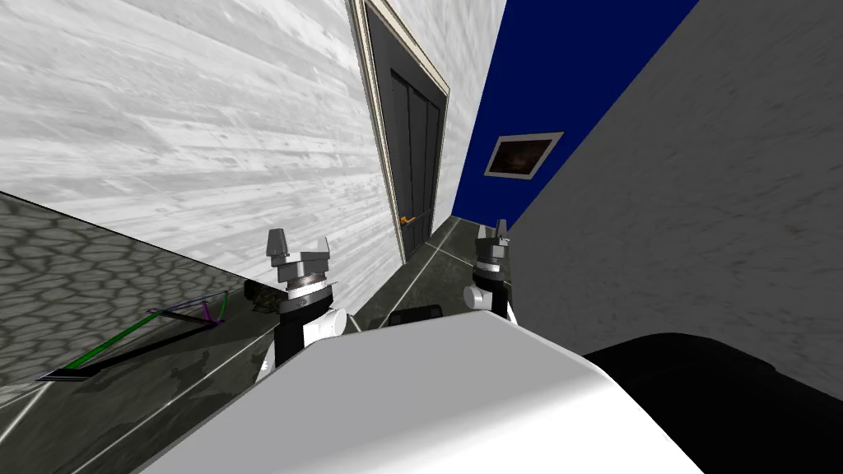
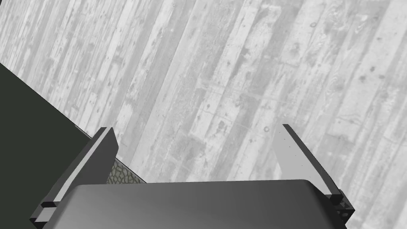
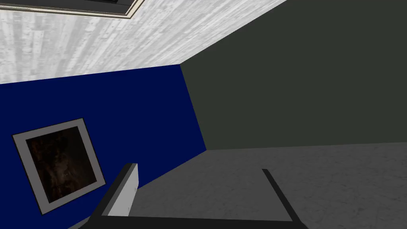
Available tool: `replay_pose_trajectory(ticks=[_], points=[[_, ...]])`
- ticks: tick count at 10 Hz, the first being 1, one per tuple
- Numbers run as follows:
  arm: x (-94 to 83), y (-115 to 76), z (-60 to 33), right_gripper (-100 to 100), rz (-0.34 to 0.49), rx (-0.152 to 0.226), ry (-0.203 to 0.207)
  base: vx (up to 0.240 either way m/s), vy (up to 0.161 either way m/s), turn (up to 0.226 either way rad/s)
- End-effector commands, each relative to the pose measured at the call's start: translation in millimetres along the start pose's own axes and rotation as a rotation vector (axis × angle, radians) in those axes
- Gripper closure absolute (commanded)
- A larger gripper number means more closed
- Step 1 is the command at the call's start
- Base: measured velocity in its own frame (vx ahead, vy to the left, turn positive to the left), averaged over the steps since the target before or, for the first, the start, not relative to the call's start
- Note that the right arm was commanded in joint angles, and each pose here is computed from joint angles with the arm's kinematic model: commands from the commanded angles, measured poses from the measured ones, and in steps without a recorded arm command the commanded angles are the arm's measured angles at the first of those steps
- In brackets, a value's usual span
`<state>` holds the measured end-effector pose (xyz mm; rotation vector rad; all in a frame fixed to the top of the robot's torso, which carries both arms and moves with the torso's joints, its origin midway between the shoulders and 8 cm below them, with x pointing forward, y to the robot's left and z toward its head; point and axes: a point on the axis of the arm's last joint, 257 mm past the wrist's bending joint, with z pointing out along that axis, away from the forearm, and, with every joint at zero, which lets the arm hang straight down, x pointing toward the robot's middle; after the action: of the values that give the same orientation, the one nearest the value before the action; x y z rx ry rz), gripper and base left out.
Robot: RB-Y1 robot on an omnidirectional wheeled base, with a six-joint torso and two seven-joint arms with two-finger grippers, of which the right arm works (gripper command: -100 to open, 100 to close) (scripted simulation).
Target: Pull the door open
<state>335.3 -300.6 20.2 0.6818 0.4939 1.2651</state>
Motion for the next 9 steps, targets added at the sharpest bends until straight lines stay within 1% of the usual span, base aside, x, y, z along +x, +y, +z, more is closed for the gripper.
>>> replay_pose_trajectory(ticks=[1, 2, 4, 7, 9], points=[[2.2, -9.6, -1.9, -100, 0.005, 0.014, 0.009, 0.030, -0.013, 0.121], [4.5, -20.4, -4.3, -100, 0.010, 0.030, 0.018, 0.066, -0.033, 0.254], [7.0, -32.3, -7.0, -100, 0.016, 0.048, 0.028, 0.087, -0.056, 0.117], [11.4, -55.5, -12.8, -100, 0.027, 0.083, 0.046, 0.066, -0.045, 0.151], [14.7, -74.3, -18.0, -100, 0.035, 0.112, 0.059, 0.071, -0.057, 0.169]])
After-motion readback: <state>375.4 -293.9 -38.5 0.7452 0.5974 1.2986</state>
